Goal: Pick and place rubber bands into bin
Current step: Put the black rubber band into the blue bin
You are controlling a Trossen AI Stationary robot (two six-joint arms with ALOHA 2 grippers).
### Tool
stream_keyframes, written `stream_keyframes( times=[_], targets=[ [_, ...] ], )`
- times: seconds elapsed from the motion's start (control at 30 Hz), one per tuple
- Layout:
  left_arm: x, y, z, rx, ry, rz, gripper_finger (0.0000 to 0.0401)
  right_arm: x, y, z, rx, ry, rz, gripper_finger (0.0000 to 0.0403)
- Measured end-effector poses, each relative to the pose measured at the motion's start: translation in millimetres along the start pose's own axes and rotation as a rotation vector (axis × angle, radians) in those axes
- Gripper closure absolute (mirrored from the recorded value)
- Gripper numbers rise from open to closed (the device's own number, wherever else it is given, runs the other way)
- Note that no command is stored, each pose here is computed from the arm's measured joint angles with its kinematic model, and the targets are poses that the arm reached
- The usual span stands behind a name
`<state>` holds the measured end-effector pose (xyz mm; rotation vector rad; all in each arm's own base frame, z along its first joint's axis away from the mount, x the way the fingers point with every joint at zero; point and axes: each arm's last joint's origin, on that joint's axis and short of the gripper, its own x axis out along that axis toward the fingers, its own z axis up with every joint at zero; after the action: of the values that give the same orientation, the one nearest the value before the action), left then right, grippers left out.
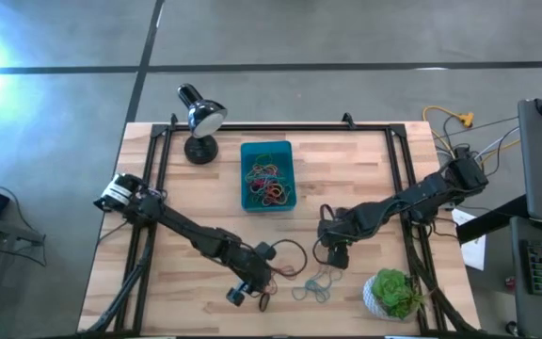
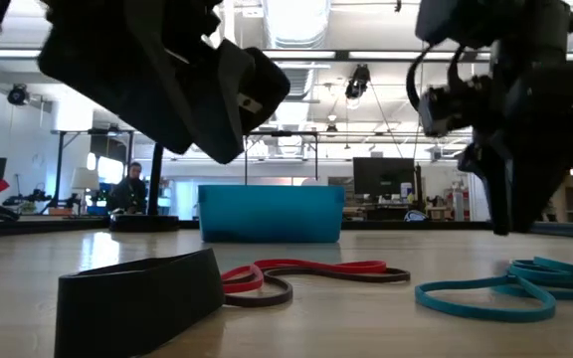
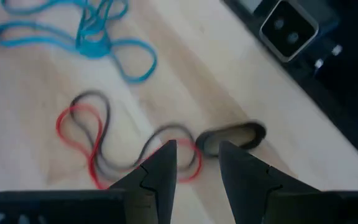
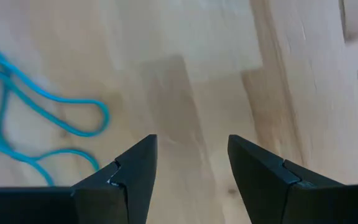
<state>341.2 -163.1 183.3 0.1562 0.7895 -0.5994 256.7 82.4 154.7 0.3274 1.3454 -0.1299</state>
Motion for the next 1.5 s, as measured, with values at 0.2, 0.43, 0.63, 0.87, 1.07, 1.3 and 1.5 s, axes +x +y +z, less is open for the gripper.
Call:
stream_keyframes(
  times=[0.2,0.43,0.63,0.87,1.07,1.3,1.5],
  targets=[
    [11.4,-4.0,-1.9,-0.013,-0.013,-0.011,0.0296,10.9,-9.3,-12.7,0.060,0.043,-0.033,0.0211],
    [23.1,-4.2,-3.9,-0.032,-0.035,-0.015,0.0296,14.0,-11.6,-15.3,0.087,0.028,-0.050,0.0211],
    [33.6,-2.6,-11.2,-0.077,-0.003,-0.018,0.0296,14.4,-11.2,-14.2,0.071,0.014,-0.043,0.0211],
    [42.1,-2.5,-14.2,-0.091,-0.011,-0.044,0.0296,14.6,-10.8,-13.5,0.068,0.005,-0.043,0.0211],
    [47.9,-1.7,-19.4,-0.117,0.013,-0.046,0.0296,14.7,-10.4,-13.3,0.067,-0.001,-0.044,0.0211],
    [45.5,-2.0,-18.3,-0.111,0.013,-0.042,0.0339,14.8,-10.5,-12.8,0.066,-0.012,-0.053,0.0211],
    [38.3,-3.0,-13.1,-0.066,-0.007,-0.042,0.0395,14.8,-10.4,-12.6,0.062,-0.015,-0.054,0.0211]
  ],
)
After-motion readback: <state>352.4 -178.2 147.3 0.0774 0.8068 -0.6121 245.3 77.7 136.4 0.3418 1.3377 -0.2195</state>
